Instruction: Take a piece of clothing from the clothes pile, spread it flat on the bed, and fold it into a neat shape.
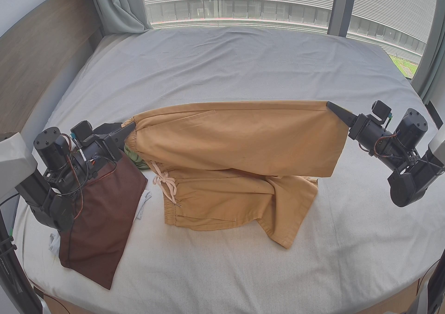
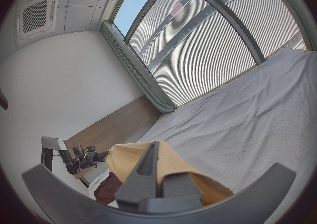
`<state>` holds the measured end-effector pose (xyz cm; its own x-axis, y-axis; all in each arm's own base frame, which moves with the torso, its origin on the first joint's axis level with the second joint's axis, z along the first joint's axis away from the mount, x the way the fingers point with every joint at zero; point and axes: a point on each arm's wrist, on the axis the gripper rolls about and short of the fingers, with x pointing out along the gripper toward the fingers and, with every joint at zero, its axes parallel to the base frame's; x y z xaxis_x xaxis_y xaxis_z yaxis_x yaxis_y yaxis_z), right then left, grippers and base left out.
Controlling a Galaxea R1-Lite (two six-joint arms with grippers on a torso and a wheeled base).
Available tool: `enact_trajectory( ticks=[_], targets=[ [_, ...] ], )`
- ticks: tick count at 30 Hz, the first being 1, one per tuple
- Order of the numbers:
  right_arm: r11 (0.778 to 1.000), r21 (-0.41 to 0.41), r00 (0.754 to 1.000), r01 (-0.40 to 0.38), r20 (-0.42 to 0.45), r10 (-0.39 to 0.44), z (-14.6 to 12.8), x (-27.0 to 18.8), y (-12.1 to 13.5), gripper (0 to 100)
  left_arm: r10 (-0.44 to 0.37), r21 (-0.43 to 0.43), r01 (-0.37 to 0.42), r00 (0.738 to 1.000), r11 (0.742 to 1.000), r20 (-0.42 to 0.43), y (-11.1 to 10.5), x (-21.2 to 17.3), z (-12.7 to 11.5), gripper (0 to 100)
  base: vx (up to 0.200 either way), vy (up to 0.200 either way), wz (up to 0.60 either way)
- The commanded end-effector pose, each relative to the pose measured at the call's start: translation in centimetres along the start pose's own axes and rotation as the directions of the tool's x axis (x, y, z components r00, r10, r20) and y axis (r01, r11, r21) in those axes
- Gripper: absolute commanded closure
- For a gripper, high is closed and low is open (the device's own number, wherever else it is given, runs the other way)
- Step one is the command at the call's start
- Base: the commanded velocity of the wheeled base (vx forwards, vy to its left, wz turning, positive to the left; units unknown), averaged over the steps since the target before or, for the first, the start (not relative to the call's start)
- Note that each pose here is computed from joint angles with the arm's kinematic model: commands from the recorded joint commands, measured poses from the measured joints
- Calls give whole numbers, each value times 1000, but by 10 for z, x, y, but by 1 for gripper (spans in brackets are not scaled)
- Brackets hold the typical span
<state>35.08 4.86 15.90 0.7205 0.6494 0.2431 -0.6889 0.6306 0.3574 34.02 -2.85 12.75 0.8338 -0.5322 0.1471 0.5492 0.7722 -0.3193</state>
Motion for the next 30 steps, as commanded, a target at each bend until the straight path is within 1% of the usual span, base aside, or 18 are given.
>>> enact_trajectory(
  ticks=[1,6,10,12,13,16,17,19,20,21,23,26,30],
  targets=[
    [1000,7,1000,12,-8,-12,-8,7,-14,100,3,4,-3,1000,1000,17,0,4,3,100,0,0,0],
    [1000,7,1000,12,-5,-12,-11,14,-22,100,27,-6,-27,999,1000,16,1,11,-6,100,0,0,0],
    [1000,1,1000,7,3,-7,-10,18,-24,100,44,-33,-44,999,999,27,3,14,-7,100,0,0,0],
    [1000,0,1000,6,4,-6,-10,18,-24,100,44,-33,-44,999,999,27,4,14,-7,100,0,0,0],
    [1000,-4,1000,17,9,-17,-10,21,-33,100,41,-37,-39,998,999,43,5,18,-4,100,0,0,0],
    [1000,-5,1000,28,14,-28,-9,22,-40,100,42,-53,-39,998,998,52,3,20,-3,100,0,0,0],
    [999,-6,999,47,23,-47,-8,23,-46,100,37,-61,-34,998,998,55,2,23,-4,100,0,0,0],
    [999,-5,999,49,23,-49,-8,24,-46,100,37,-61,-34,998,998,55,2,23,-4,100,0,0,0],
    [997,3,996,71,45,-71,-8,29,-52,100,40,-62,-37,997,997,63,7,29,-6,100,0,0,0],
    [997,6,996,74,49,-74,-8,30,-54,100,40,-60,-36,997,998,67,8,31,-6,100,0,0,0],
    [997,22,996,72,52,-73,-8,31,-57,100,51,-60,-47,996,997,75,11,35,-7,100,0,0,0],
    [997,21,996,68,59,-69,-7,33,-58,100,63,-61,-58,995,996,83,13,39,-10,100,0,0,0],
    [997,23,996,69,57,-70,-13,37,-65,100,69,-61,-64,994,996,84,18,46,-16,100,0,0,0]
  ],
)
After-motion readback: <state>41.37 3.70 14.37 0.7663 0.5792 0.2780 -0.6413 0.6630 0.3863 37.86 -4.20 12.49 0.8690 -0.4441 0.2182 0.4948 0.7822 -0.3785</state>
